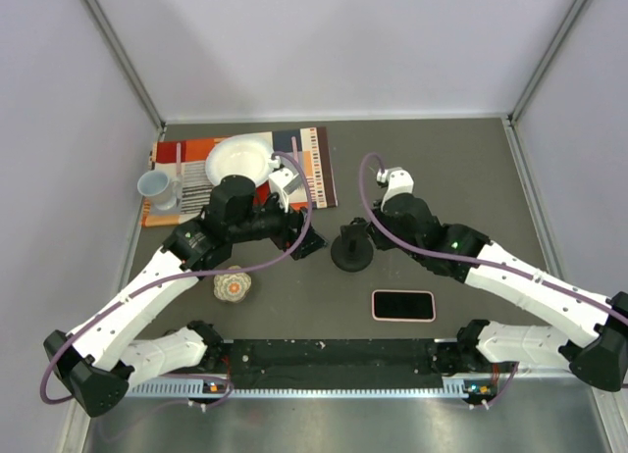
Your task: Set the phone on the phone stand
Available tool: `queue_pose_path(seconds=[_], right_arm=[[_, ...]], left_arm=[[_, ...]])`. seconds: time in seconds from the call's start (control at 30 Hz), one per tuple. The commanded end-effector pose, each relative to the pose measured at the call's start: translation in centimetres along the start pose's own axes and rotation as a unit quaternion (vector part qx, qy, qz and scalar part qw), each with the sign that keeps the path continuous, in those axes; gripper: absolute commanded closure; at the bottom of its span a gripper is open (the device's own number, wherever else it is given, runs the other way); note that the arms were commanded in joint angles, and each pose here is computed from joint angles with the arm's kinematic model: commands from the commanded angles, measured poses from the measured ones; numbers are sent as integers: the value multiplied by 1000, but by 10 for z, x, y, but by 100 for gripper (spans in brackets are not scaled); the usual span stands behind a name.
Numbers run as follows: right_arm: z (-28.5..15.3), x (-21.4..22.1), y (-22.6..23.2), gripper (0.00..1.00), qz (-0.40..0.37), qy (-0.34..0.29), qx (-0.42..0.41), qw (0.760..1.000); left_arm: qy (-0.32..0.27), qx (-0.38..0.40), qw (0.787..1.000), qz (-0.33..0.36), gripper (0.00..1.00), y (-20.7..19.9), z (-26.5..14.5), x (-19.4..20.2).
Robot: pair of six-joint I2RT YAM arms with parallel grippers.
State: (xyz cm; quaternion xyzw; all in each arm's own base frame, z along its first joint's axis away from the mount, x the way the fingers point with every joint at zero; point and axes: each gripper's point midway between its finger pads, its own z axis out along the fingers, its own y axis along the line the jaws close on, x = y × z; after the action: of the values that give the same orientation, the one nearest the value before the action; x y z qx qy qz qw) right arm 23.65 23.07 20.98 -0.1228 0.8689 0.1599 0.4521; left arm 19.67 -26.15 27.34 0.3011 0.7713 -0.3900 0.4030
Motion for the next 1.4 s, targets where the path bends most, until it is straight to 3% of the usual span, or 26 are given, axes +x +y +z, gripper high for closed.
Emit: queue_pose_path(seconds=[0.0, 0.03, 0.1, 0.13, 0.27, 0.53, 0.8, 0.87, 1.0, 1.23, 1.37], right_arm=[[-3, -28, 10, 93, 68, -49, -4, 997], [-4, -28, 11, 76, 67, -48, -5, 997], [-7, -30, 12, 56, 76, -49, -9, 996], [-9, -29, 10, 39, 77, -47, -8, 996], [-29, -31, 6, 17, 83, -55, -18, 995], [-60, -19, -24, 15, 110, -66, 9, 992], [-46, -6, -7, 16, 60, -19, -19, 998], [-37, 1, -15, 15, 72, -6, 17, 997], [-33, 16, -42, 1, 170, -11, 101, 980], [-57, 36, -103, 1, 289, -58, 201, 934], [-57, 77, -125, 1, 374, -26, 242, 895]], left_arm=[[-24, 13, 999, 18, 14, -5, -2, -11], [-23, 14, 999, 18, 14, -5, -2, -11], [-23, 15, 999, 18, 14, -6, -2, -11], [-23, 14, 1000, 16, 14, -5, -2, -10], [-24, 18, 999, 17, 14, -7, -3, -11], [-33, 22, 999, 22, 14, -11, -8, -14], [-17, 36, 999, 13, 14, -12, 0, -7], [-16, 36, 999, 12, 14, -12, 1, -7], [-18, 37, 999, 13, 14, -13, 0, -8], [-19, 37, 999, 12, 14, -13, 0, -8], [-18, 37, 999, 12, 14, -12, 1, -7]])
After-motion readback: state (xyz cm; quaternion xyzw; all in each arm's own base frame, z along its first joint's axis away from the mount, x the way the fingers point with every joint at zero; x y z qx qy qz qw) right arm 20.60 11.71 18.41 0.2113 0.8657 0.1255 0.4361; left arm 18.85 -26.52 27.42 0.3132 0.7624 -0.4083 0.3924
